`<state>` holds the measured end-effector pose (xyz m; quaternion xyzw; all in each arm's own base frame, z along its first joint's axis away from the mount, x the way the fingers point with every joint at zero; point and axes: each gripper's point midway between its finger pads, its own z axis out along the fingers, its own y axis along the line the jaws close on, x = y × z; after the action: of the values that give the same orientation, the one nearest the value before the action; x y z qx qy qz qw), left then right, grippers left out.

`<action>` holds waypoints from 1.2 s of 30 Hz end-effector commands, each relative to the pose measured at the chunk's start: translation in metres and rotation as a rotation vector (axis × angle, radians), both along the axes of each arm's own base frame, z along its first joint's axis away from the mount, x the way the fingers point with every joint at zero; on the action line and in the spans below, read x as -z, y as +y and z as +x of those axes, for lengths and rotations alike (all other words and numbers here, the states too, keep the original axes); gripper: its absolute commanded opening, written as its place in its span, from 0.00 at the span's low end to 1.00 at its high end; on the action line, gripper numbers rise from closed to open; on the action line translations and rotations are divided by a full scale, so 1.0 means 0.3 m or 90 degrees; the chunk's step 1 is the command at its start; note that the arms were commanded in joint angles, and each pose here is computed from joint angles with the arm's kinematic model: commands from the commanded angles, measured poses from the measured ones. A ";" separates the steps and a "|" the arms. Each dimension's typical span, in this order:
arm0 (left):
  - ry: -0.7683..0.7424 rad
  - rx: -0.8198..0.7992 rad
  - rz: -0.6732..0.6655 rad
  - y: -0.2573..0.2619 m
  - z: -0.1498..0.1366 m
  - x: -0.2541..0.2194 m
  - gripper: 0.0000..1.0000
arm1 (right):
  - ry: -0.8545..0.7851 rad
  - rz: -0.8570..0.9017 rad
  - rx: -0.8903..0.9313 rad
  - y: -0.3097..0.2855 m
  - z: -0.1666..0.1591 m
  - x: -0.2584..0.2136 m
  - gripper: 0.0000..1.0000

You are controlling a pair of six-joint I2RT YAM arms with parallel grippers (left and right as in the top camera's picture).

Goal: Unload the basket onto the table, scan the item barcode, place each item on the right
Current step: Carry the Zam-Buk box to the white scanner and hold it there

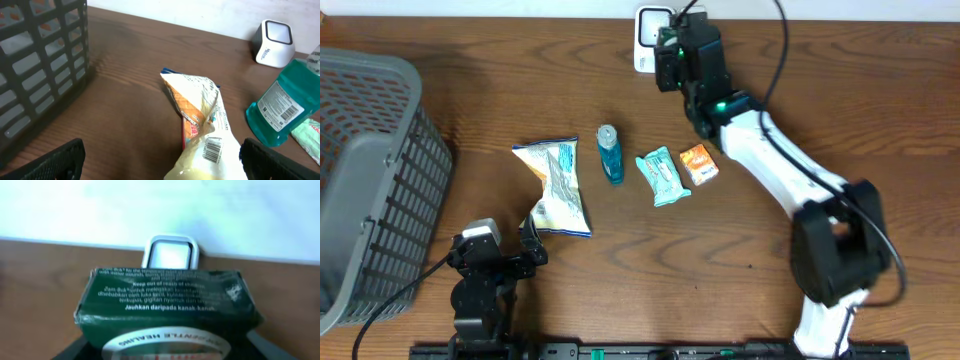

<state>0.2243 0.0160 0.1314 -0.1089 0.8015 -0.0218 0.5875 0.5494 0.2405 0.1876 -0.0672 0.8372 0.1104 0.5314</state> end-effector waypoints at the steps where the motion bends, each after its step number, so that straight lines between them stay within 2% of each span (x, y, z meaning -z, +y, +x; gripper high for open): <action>1: -0.003 -0.003 -0.008 0.001 0.000 0.000 0.98 | -0.043 -0.015 -0.005 0.025 0.052 0.042 0.27; 10: -0.004 -0.003 -0.008 0.001 0.000 0.000 0.98 | -0.116 -0.001 -0.009 0.115 0.236 0.084 0.31; 15: -0.003 -0.003 -0.008 0.001 0.000 0.000 0.98 | -0.119 -0.007 0.017 0.119 0.352 0.114 0.31; 20: -0.003 -0.003 -0.008 0.001 0.000 0.000 0.98 | -0.104 -0.015 0.027 0.106 0.417 0.145 0.31; 24: -0.003 -0.003 -0.008 0.001 0.000 0.000 0.98 | -0.110 -0.015 0.037 0.084 0.429 0.095 0.29; 29: -0.003 -0.003 -0.008 0.001 0.000 0.000 0.98 | -0.076 -0.040 0.060 0.037 0.411 -0.010 0.32; 32: -0.003 -0.003 -0.008 0.001 0.000 0.000 0.98 | -0.046 -0.064 0.111 -0.083 0.379 -0.135 0.31; 36: -0.003 -0.003 -0.008 0.001 0.000 0.000 0.98 | 0.043 -0.105 0.170 -0.336 0.257 -0.275 0.30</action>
<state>0.2244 0.0154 0.1313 -0.1090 0.8014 -0.0240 0.5876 0.6396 0.2122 0.1487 -0.0590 0.8896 -0.0024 0.4529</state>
